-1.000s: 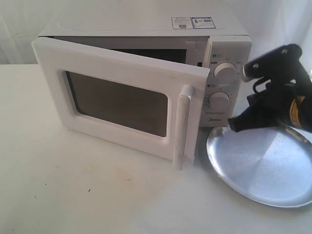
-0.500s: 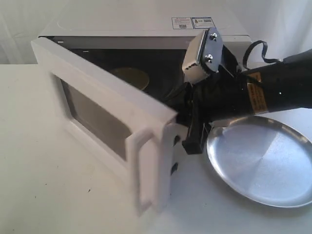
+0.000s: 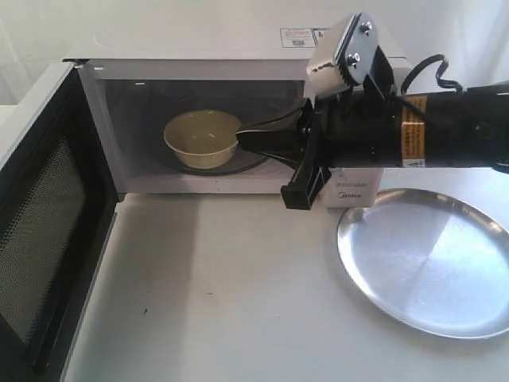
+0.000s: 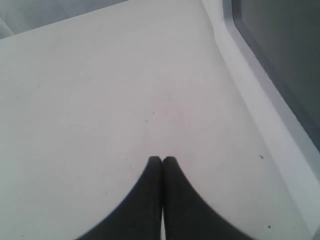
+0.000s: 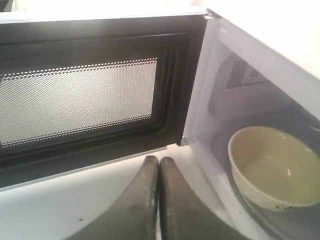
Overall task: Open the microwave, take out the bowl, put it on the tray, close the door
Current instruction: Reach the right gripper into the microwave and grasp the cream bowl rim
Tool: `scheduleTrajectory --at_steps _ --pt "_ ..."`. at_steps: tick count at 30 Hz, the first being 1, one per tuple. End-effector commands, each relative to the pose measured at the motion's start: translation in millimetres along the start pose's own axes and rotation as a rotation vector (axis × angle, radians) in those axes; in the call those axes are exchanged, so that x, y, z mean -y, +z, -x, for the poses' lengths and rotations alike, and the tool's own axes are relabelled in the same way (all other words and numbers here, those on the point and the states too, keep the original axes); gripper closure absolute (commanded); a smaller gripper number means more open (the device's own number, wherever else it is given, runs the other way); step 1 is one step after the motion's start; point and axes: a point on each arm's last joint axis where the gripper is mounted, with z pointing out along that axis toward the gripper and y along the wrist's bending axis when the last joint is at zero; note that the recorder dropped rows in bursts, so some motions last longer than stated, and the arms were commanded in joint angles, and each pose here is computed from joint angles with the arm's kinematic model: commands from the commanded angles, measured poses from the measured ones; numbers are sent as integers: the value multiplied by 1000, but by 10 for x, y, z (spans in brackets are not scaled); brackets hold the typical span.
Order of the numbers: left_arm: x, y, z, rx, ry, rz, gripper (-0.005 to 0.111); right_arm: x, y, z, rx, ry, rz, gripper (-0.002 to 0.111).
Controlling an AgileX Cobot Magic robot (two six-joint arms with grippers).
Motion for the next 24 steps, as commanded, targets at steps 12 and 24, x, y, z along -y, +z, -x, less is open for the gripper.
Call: scheduleTrajectory --at_steps 12,24 --pt "7 -4 8 5 -12 -11 107 366 909 -411 72 -26 -41 79" --pt "7 -4 8 5 -12 -11 107 784 1551 -621 -123 -112 -188 33"
